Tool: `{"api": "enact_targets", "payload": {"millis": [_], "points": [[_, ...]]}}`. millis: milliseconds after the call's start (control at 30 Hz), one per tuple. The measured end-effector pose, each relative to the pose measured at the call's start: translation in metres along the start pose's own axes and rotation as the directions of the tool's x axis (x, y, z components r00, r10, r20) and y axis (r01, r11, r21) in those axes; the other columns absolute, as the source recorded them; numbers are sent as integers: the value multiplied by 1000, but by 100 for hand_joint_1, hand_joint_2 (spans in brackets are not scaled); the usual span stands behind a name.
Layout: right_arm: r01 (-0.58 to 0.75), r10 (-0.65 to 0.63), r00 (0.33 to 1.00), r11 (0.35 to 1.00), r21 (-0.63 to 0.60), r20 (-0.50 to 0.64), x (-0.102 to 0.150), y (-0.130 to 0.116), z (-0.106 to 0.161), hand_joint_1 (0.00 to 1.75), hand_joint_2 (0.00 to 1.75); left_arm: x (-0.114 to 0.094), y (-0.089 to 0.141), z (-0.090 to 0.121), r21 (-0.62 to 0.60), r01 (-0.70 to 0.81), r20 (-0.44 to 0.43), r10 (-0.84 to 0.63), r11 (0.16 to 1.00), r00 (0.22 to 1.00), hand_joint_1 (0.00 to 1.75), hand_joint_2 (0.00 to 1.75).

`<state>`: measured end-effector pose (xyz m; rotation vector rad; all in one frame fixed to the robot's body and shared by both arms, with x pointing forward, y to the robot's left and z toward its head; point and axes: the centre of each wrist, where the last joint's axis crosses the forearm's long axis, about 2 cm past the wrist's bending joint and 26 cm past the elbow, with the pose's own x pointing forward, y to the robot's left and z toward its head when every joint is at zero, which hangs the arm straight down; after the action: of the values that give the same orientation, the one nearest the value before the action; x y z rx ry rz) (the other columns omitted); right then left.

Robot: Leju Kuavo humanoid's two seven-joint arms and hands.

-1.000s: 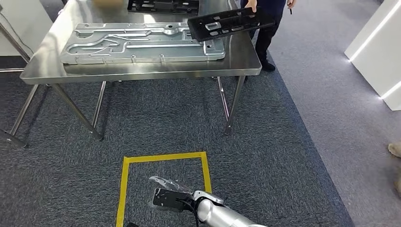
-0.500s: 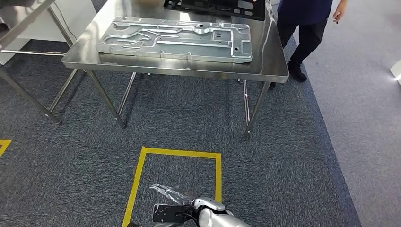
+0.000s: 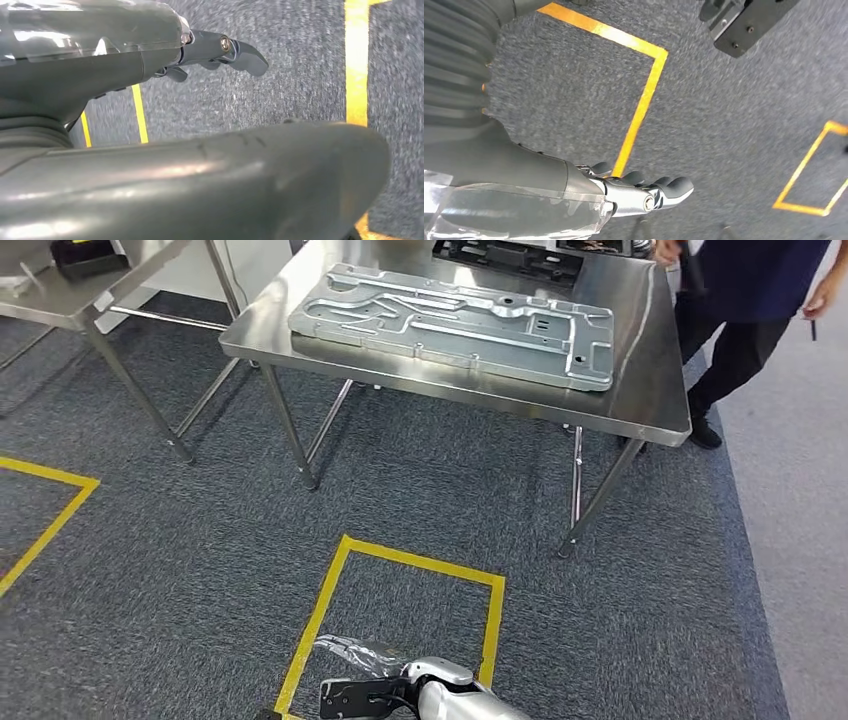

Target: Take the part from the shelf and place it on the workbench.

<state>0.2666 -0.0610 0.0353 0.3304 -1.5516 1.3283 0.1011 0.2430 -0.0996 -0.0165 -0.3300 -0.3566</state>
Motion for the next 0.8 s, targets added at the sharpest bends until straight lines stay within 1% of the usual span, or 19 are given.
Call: {"api": "enact_targets", "payload": {"millis": [200,300,433,567,667,800], "points": [[-9,9,1000,1000,10,19,3,-1,-3,0,175,-3,-1,0,4,-25,-20,25,1000,999,0,0],[-9,9,1000,1000,14,23,3,-1,-3,0,175,0,1,0,6,-32,-24,32,999,999,0,0],[-7,6,1000,1000,18,26,3,-1,-3,0,175,-3,0,0,5,-44,-57,44,999,997,0,0],[-8,7,1000,1000,15,28,3,-1,-3,0,175,-4,2,0,10,-53,-72,54,999,996,0,0],[-11,10,999,1000,14,31,3,-1,-4,0,175,-10,0,1,11,-59,-94,60,998,994,0,0],[-17,17,1000,1000,16,24,2,1,-2,0,175,-7,-1,1,11,-53,-105,54,999,993,0,0]]}}
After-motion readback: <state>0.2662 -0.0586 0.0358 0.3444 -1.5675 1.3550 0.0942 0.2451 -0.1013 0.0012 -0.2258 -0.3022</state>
